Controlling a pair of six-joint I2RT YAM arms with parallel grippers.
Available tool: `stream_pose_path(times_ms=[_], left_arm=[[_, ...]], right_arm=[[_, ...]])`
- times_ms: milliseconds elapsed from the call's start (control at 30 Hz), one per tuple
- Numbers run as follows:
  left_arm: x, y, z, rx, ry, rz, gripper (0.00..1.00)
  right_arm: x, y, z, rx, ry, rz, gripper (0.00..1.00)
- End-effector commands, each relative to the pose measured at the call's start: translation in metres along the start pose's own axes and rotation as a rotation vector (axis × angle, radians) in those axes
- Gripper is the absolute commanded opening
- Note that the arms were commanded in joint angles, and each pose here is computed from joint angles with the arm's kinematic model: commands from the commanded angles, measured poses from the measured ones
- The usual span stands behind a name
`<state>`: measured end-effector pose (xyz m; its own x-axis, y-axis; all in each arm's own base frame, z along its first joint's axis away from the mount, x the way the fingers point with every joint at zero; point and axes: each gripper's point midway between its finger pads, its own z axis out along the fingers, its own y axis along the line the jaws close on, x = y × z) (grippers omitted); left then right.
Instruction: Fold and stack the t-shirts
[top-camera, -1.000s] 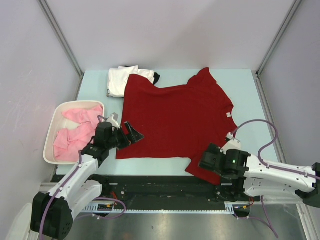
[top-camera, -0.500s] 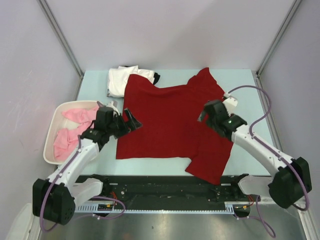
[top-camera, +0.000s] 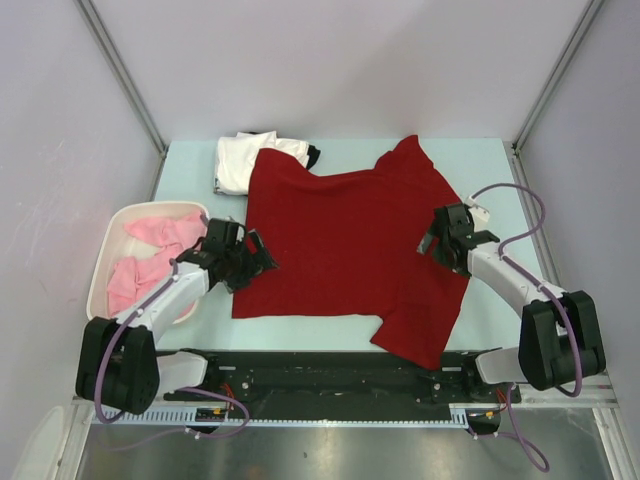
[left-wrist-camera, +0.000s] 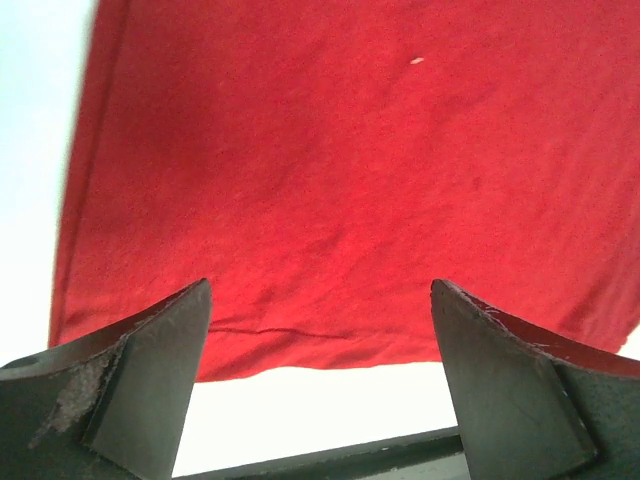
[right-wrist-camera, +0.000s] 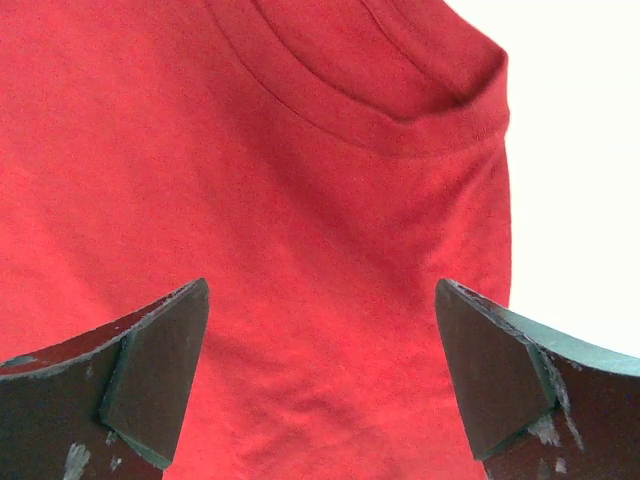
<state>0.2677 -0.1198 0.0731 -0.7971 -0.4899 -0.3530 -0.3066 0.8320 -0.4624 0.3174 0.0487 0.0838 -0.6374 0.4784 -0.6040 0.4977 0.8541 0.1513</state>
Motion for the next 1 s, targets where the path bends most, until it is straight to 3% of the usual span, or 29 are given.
stream_pose_path(times_ms=[0, 233, 533, 967], left_arm=[[0.014, 0.03, -0.015, -0.11, -0.023, -0.092, 0.94], [0.035, 0.071, -0.038, -0.205, -0.112, -0.215, 0.89], [0.051, 0.109, -0.034, -0.383, -0.106, -0.28, 0.77], [0.04, 0.117, -0.012, -0.46, -0.12, -0.279, 0.66]], right_arm=[[0.021, -0.01, 0.004, -0.015, 0.04, 0.025, 1.0], [0.021, -0.002, -0.002, -0.096, 0.028, 0.055, 1.0], [0.024, 0.004, -0.008, -0.151, 0.033, 0.048, 1.0], [0.026, 0.007, -0.005, -0.174, 0.038, 0.021, 1.0]])
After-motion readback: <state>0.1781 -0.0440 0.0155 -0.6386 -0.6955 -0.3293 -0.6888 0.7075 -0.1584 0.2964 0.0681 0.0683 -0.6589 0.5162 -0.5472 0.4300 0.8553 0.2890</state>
